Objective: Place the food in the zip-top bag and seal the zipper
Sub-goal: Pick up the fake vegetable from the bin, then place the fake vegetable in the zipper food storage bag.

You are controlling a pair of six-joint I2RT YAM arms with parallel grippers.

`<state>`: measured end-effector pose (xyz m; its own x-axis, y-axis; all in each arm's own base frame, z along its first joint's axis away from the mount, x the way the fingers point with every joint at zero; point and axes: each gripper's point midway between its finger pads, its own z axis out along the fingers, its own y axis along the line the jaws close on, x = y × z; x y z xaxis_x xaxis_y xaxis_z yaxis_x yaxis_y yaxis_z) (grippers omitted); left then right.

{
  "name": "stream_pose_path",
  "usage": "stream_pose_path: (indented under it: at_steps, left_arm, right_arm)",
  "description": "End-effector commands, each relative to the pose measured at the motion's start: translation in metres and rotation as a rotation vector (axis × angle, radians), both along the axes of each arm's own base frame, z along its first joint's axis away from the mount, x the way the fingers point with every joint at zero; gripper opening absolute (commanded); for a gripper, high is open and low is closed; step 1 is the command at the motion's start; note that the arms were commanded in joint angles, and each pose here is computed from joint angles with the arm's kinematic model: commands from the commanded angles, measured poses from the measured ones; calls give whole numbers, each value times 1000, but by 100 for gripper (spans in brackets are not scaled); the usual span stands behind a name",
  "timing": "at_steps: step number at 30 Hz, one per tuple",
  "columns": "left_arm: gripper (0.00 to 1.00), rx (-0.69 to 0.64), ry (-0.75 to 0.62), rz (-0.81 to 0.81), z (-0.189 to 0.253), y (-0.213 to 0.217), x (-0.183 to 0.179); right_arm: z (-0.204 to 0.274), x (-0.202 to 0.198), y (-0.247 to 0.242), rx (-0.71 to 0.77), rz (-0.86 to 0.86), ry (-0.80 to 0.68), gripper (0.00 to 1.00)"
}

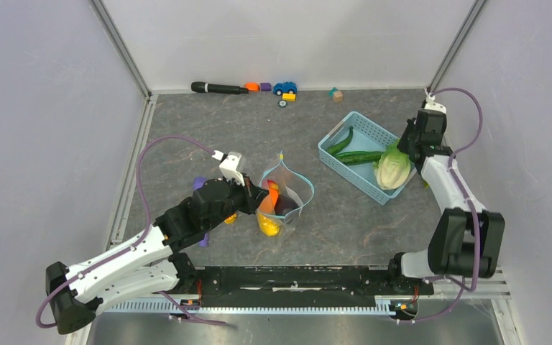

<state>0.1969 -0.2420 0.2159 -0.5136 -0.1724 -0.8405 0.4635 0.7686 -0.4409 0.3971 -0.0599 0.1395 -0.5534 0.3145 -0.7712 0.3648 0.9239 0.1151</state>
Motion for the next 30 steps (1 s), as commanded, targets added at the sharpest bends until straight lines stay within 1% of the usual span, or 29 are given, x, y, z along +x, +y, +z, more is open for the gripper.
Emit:
stream_pose_path:
  at_steps: [1, 5, 13, 19, 21, 26, 30]
  left_arm:
    - [2, -55, -38, -10, 19, -5, 1]
    - [2, -53, -37, -12, 18, -5, 1]
    - [2, -54, -39, -6, 19, -4, 1]
    - [2, -57, -34, -17, 18, -6, 0]
    - [2, -58, -34, -14, 18, -6, 1]
    - [2, -59, -27, -22, 17, -9, 0]
    - [2, -55, -23, -18, 16, -9, 1]
  right_arm:
    - [50, 9, 8, -24, 62, -228, 2]
    - [80, 6, 17, -57, 123, -391, 0]
    - [132, -13, 38, -138, 175, -645, 0]
    - [173, -35, 58, -134, 225, -840, 0]
    - [184, -43, 74, -82, 247, -881, 0]
    - [220, -80, 145, 31, 437, -1016, 0]
    - [235, -99, 196, 130, 601, -1047, 0]
